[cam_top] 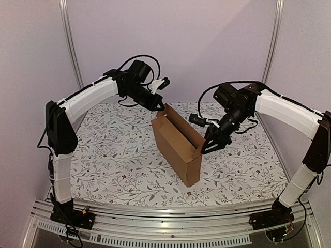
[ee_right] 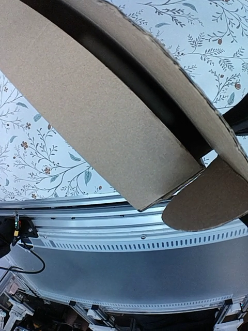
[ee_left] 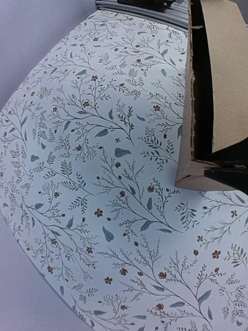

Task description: Fold the paper box

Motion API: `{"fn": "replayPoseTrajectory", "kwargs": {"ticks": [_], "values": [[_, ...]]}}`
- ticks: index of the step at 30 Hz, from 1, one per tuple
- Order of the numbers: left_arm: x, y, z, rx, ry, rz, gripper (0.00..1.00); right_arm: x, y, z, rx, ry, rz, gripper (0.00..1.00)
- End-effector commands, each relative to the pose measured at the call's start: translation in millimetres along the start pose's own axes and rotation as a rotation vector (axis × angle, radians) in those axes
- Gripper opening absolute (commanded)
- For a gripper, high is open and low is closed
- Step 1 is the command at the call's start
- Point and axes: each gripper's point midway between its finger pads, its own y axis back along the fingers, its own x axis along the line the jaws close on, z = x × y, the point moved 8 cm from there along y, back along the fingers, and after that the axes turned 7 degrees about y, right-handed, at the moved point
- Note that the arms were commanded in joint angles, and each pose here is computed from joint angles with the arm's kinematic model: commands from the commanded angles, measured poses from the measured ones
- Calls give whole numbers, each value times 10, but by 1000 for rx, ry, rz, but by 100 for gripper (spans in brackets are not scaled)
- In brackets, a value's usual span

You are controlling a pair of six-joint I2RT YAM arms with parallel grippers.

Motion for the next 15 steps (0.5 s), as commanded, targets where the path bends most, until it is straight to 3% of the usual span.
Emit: {"fn": "replayPoseTrajectory", "kwargs": {"ticks": [1,15], "values": [[39,-60,-216,98,26,19,0,35,7,21,-4,24,29,35],[53,-106,-311,103,9,11,0,-29,-17,7,18,0,-7,34]]}}
